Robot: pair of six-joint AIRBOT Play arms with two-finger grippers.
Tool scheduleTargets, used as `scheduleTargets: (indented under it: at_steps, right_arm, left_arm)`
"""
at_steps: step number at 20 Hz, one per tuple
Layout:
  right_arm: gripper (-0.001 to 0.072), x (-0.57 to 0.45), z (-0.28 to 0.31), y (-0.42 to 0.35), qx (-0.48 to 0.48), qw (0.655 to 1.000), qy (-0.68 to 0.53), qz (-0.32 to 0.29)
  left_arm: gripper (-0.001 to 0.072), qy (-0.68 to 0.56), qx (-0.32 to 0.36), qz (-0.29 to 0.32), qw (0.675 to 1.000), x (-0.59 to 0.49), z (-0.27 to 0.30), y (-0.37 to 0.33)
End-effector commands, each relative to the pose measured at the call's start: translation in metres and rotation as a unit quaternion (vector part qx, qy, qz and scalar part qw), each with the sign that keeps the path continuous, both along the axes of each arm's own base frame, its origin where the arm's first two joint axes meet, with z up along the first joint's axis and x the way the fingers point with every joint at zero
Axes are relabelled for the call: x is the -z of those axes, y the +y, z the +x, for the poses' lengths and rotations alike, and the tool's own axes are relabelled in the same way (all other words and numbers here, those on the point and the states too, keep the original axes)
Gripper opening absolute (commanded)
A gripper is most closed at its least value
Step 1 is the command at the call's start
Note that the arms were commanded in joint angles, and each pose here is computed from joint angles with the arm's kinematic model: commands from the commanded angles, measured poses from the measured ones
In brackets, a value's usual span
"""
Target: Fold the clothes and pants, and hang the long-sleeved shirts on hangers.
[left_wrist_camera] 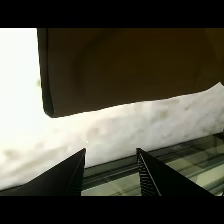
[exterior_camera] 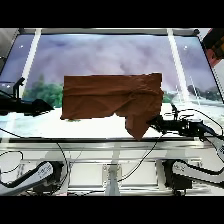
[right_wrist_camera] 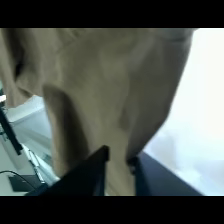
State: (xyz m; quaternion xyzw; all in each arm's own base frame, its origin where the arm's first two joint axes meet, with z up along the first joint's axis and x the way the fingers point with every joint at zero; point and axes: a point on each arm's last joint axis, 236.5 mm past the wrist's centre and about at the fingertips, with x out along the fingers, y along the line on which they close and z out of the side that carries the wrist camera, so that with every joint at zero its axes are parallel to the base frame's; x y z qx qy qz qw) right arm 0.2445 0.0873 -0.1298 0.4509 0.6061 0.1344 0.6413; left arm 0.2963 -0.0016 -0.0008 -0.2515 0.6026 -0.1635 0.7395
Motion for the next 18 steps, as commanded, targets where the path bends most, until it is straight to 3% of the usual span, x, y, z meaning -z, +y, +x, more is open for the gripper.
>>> scheduleTargets:
  at_steps: [1, 2, 18]
  right_arm:
    - [0.0117, 0.01, 0.011, -0.014, 0.023, 0.999, -0.012, -0.034]
    - [0.0019, 0.011, 0.012, -0.015, 0.025, 0.999, -0.013, -0.037]
    - [0.0016, 0.014, 0.015, -0.019, 0.025, 0.998, -0.022, -0.05]
  left_arm:
    - [0.0468, 0.013, -0.037, -0.015, 0.999, 0.03, -0.006, -0.007]
    - [0.049, 0.017, -0.046, -0.017, 0.999, 0.039, -0.008, -0.008]
    - [0.0489, -0.005, -0.123, 0.017, 0.992, 0.098, -0.004, -0.011]
